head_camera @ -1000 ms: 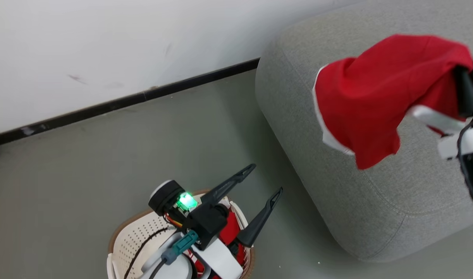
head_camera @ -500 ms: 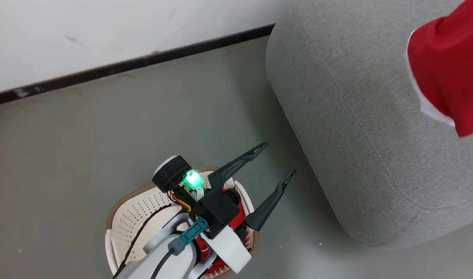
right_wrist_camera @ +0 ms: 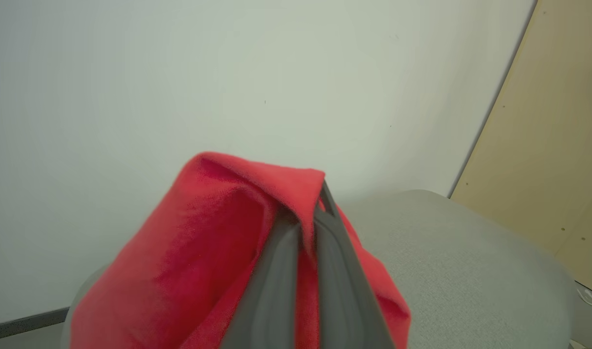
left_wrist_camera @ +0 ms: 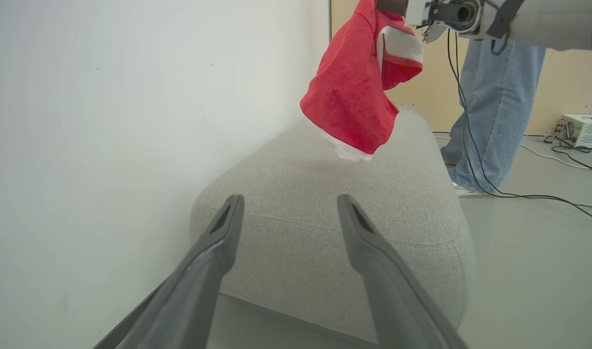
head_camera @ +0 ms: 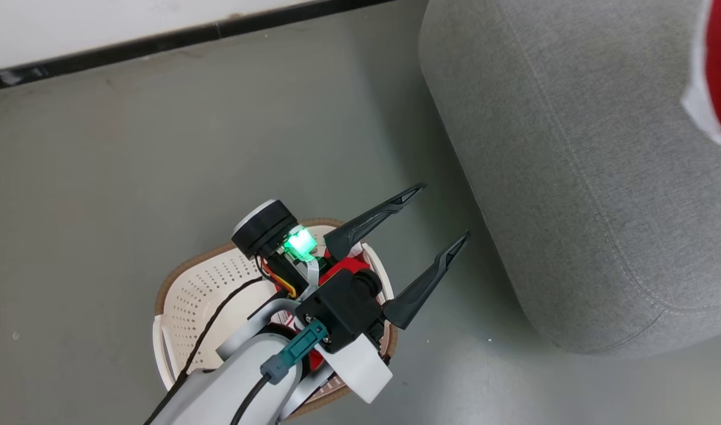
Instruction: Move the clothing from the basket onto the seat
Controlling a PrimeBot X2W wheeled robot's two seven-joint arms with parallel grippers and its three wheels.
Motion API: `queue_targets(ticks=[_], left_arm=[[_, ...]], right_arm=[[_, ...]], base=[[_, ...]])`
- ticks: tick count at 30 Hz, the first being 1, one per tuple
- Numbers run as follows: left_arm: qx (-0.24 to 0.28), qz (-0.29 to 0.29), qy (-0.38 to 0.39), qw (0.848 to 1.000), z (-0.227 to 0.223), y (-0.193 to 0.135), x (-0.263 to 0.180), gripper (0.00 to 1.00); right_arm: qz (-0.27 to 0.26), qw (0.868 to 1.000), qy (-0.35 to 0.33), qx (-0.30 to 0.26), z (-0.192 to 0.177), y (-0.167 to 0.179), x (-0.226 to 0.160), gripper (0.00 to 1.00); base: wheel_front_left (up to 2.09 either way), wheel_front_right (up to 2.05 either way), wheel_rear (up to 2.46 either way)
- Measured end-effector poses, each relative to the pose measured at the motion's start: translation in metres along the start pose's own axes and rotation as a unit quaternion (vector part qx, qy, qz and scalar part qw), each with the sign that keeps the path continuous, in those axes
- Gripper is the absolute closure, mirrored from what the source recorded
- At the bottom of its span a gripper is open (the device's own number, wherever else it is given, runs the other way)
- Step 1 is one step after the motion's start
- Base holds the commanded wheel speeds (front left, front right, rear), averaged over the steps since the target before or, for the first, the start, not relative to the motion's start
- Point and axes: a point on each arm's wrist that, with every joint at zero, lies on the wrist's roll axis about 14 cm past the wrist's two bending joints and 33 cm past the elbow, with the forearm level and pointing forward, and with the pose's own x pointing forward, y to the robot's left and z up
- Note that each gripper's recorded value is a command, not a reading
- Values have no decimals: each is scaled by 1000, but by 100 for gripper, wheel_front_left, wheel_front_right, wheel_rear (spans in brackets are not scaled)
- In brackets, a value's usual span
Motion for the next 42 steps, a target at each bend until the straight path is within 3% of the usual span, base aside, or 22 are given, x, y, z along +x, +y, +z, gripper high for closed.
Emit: queue_targets(ticks=[6, 14, 18, 25, 30, 39, 40, 42], left_arm=[[-1, -5, -1, 1000, -6, 3, 3, 0], [-1, -6, 10, 1000, -19, 10, 2, 0], [-1, -8, 13, 1000, -24, 14, 3, 0], [-9, -13, 24, 1000, -38, 15, 3, 0], [-10, -16, 27, 999, -45, 19, 4, 0], [-12, -20, 28, 999, -52, 21, 8, 0], [-13, -21, 28, 999, -52, 20, 8, 0], [-13, -23, 27, 999, -52, 19, 9, 0]], right_arm=[[-36, 998, 47, -4, -38, -18, 2, 100], [-50, 997, 48, -13, -56, -18, 7, 100], [-42, 998, 47, -9, -64, -3, 14, 100], [-2, 993, 119, 8, -128, 49, -3, 100], [2, 987, 158, 10, -161, 57, -21, 100], [-16, 982, 188, 11, -184, 46, -42, 100], [-18, 981, 195, 12, -188, 45, -46, 96], [-21, 978, 205, 11, -194, 41, -54, 72]], base=[[0, 0, 0], [0, 0, 0], [0, 0, 0], [0, 0, 0], [0, 0, 0], [0, 0, 0], [0, 0, 0], [0, 0, 0]])
